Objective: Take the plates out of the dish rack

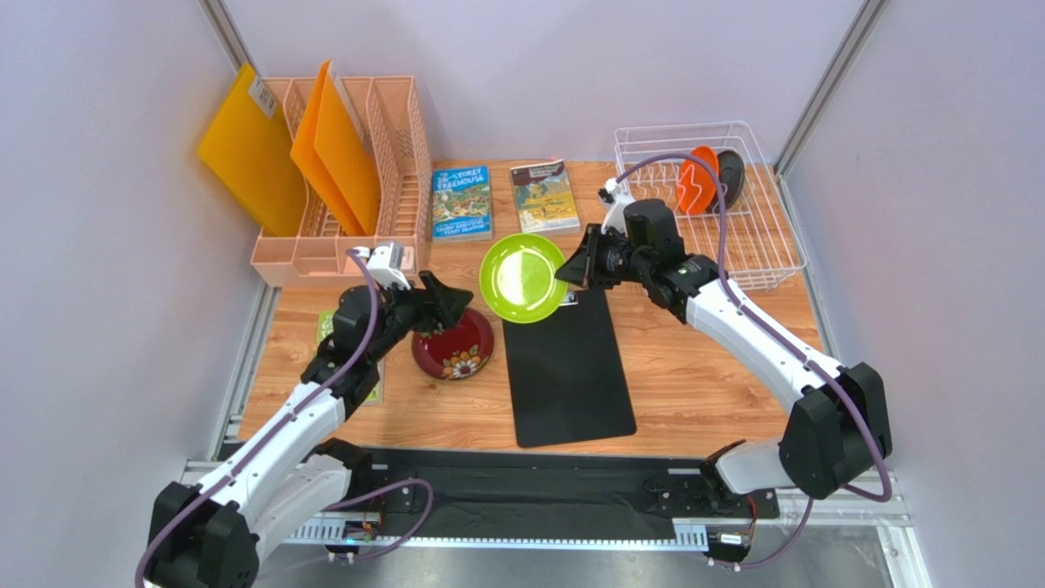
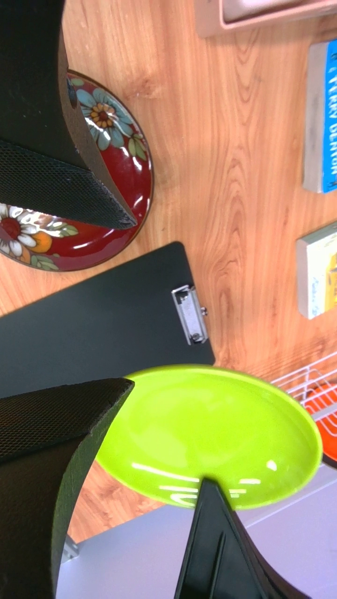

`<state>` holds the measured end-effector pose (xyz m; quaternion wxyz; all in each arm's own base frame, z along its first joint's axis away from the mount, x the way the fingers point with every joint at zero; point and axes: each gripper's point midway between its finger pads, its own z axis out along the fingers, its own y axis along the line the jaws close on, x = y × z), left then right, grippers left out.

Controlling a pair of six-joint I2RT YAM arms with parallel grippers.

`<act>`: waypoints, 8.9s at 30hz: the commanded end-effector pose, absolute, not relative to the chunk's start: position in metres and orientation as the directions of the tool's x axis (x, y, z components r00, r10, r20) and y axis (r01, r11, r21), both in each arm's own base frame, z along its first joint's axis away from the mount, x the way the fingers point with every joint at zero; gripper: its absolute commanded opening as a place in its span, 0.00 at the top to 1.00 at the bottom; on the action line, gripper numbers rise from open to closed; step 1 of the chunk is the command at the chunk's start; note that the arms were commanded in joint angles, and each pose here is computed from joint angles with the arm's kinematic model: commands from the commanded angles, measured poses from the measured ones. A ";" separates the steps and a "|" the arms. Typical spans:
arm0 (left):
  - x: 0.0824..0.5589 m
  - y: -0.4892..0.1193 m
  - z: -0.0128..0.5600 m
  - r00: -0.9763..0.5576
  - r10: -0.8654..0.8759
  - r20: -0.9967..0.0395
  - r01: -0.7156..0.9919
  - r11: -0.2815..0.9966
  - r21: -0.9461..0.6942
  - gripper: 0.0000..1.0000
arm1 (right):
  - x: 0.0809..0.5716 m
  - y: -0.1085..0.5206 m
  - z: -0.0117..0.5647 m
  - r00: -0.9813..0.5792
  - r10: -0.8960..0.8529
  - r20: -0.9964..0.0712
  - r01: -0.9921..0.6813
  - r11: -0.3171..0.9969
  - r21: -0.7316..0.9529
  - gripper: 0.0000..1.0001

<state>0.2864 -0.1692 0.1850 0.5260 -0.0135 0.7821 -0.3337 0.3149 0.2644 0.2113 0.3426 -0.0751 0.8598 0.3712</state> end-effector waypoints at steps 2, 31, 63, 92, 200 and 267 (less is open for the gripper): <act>0.283 -0.167 0.192 -0.417 -0.388 -0.822 0.341 0.771 -0.537 0.16 | 0.323 0.263 0.215 -0.733 0.144 -0.665 -0.386 0.717 0.581 1.00; 0.285 -0.185 0.150 -0.539 -0.453 -0.710 0.278 0.700 -0.658 1.00 | 0.296 0.320 0.200 -0.832 0.060 -0.551 -0.447 0.515 0.731 0.53; 0.253 -0.092 0.054 -0.531 -0.493 -0.690 -0.207 0.864 -0.459 0.50 | 0.381 0.154 0.213 -0.684 0.078 -0.725 -0.173 0.949 0.265 0.30; 0.278 -0.201 0.188 -0.512 -0.185 -0.839 0.520 0.710 -0.474 0.01 | 0.597 -0.046 0.211 -0.544 0.047 -0.838 0.378 0.905 -0.195 0.27; 0.272 -0.200 0.178 -0.505 -0.403 -0.763 0.411 0.666 -0.623 1.00 | 0.267 0.318 0.215 -0.807 0.122 -0.578 -0.466 0.469 0.750 0.47; 0.279 -0.200 0.160 -0.543 -0.212 -0.812 0.449 0.744 -0.495 0.21 | 0.593 -0.070 0.182 -0.529 0.121 -0.840 0.317 0.946 -0.064 0.35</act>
